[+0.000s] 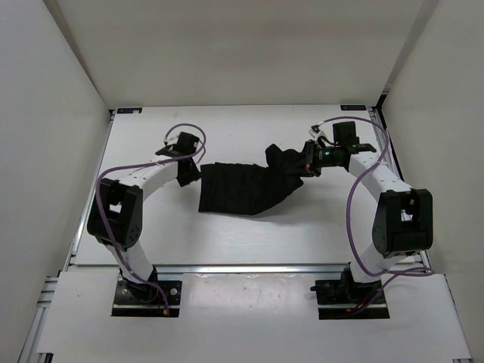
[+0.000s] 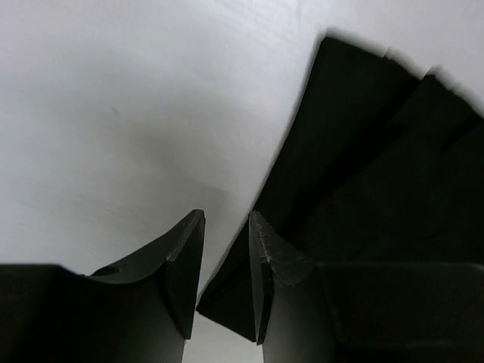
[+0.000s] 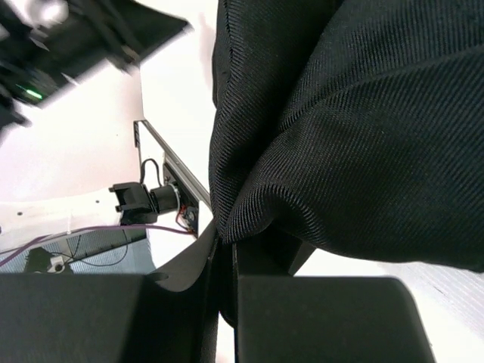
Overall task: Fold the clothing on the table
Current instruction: Fold the skirt
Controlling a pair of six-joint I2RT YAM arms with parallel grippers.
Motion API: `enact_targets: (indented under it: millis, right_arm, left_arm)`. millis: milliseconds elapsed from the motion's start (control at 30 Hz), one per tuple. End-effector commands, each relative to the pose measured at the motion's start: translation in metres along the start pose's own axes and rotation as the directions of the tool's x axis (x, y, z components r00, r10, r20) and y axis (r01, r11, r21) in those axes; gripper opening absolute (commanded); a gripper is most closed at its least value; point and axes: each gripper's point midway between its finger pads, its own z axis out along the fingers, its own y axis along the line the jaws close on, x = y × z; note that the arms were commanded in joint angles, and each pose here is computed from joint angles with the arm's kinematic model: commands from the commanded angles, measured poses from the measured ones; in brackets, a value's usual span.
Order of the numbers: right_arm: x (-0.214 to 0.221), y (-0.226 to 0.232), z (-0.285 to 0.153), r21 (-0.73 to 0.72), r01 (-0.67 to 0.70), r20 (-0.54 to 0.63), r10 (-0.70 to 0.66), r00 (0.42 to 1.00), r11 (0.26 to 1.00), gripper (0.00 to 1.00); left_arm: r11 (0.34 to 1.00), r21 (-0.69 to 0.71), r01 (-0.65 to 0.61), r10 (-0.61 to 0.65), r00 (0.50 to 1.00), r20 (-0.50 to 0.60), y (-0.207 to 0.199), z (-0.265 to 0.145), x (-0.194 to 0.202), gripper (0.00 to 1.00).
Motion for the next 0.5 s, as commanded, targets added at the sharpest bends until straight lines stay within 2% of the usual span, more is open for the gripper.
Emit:
enact_targets:
  millis: [0, 233, 467]
  right_arm:
    - [-0.012, 0.019, -0.008, -0.026, 0.047, 0.020, -0.046, 0.999, 0.999, 0.00]
    - [-0.024, 0.047, -0.004, -0.034, 0.107, 0.014, -0.106, 0.994, 0.994, 0.00]
    - [-0.023, 0.069, 0.030, -0.072, 0.142, -0.070, -0.147, 0.987, 0.987, 0.00]
  left_arm:
    - [0.990, -0.055, -0.133, 0.130, 0.990, -0.048, 0.004, 0.004, 0.040, 0.41]
    - [0.988, 0.020, -0.154, 0.155, 0.974, -0.165, -0.022, 0.026, 0.085, 0.40]
    - [0.973, 0.193, -0.124, 0.174, 0.946, -0.272, -0.070, 0.022, 0.124, 0.41]
